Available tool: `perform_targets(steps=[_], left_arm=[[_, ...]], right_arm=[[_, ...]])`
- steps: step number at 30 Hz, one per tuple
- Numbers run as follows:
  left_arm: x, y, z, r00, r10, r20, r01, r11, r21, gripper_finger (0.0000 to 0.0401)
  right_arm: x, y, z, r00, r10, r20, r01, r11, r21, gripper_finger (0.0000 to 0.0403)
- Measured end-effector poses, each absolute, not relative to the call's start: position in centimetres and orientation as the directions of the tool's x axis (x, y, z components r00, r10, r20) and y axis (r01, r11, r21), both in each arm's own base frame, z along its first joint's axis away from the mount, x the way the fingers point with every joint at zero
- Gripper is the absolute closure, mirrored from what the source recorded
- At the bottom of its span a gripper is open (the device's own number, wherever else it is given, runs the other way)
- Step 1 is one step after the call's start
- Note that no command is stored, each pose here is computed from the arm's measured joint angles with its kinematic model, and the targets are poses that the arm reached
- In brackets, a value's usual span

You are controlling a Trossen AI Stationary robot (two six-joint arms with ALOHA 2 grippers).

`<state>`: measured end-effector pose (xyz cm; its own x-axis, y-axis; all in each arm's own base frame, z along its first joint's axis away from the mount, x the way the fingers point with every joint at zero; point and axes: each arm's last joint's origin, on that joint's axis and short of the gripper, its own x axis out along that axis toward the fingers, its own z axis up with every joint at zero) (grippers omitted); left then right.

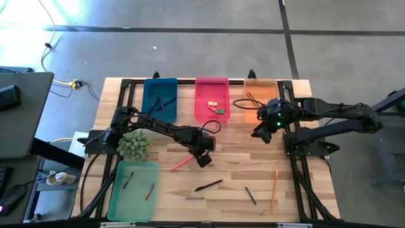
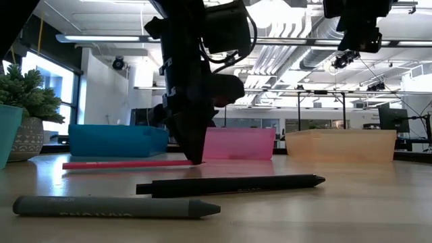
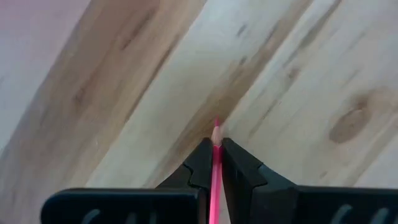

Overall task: Sort crayons/erasers/pens/pencils in bins
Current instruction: Put the pink pencil into the orange bin

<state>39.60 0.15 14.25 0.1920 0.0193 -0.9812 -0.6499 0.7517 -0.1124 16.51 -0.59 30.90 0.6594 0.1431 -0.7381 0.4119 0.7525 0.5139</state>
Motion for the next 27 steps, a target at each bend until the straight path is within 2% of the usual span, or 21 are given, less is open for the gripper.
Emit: perform_targets(steps=[11,20,27], left_arm=[[40.0,1.3,16.1,0.305,-0.044,-0.951,-0.631,0.739,-0.236,0.0390],[41.9,2.7,17.6,0.525,-0.152,-0.838,-0.532,0.710,-0.461,0.0390],[43.3,4.2,18.9,0.691,-0.210,-0.692,-0.417,0.666,-0.618,0.0390]], right_arm=[[16.6,1.6,31.0,0.650,0.218,-0.728,0.292,0.813,0.504,0.0229],[16.2,3.5,31.1,0.629,0.287,-0.723,0.238,0.813,0.531,0.0229],[15.3,4.0,32.3,0.702,0.313,-0.640,0.202,0.774,0.600,0.0229]])
